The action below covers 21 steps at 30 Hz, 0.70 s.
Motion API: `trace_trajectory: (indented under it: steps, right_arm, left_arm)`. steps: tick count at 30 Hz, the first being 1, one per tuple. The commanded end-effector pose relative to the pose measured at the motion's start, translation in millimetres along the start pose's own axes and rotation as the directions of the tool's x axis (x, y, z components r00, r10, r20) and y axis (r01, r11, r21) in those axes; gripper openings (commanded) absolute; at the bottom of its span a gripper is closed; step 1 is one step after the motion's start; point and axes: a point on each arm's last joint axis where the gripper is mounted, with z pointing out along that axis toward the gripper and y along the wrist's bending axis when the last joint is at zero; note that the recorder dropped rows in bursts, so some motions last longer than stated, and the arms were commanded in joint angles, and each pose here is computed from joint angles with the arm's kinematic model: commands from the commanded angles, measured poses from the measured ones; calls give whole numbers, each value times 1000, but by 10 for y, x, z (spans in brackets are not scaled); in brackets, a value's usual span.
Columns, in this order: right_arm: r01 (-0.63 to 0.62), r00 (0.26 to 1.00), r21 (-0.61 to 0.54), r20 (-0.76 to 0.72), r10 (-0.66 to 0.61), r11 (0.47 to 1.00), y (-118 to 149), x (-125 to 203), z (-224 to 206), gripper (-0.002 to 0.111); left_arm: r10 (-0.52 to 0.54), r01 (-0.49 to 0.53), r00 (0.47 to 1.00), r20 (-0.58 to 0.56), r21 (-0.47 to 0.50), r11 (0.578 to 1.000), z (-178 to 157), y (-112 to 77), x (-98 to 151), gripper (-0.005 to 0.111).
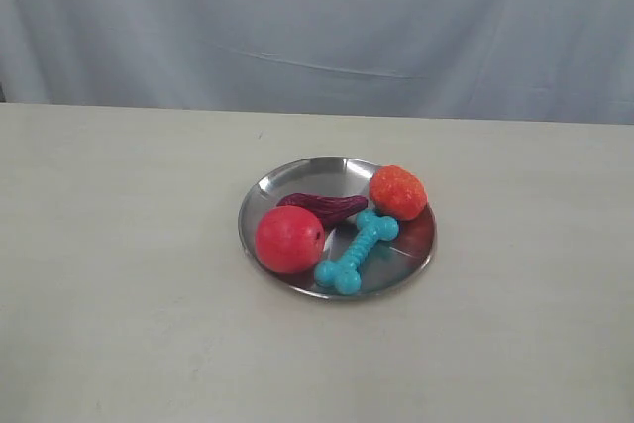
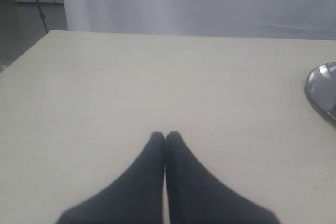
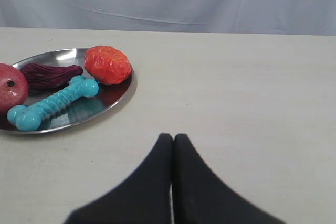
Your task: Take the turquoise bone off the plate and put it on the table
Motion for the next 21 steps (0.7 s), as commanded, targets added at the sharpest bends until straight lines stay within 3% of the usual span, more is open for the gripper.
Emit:
trace_trajectory:
  steps: [1, 16, 21]
  right_arm:
    - [-1, 1000, -4, 8, 1, 1000, 2, 2, 0, -1]
    - [-1, 1000, -4, 11, 1, 1000, 2, -1, 0, -1]
    - [0, 995, -9, 98, 1, 1000, 6, -80, -5, -1]
  left_arm:
    - [-10, 10, 1000, 4, -3, 1000, 2, 1, 3, 0]
    - [-10, 10, 1000, 4, -3, 1000, 2, 1, 3, 0]
    - [-10, 10, 1000, 4, -3, 1000, 2, 1, 3, 0]
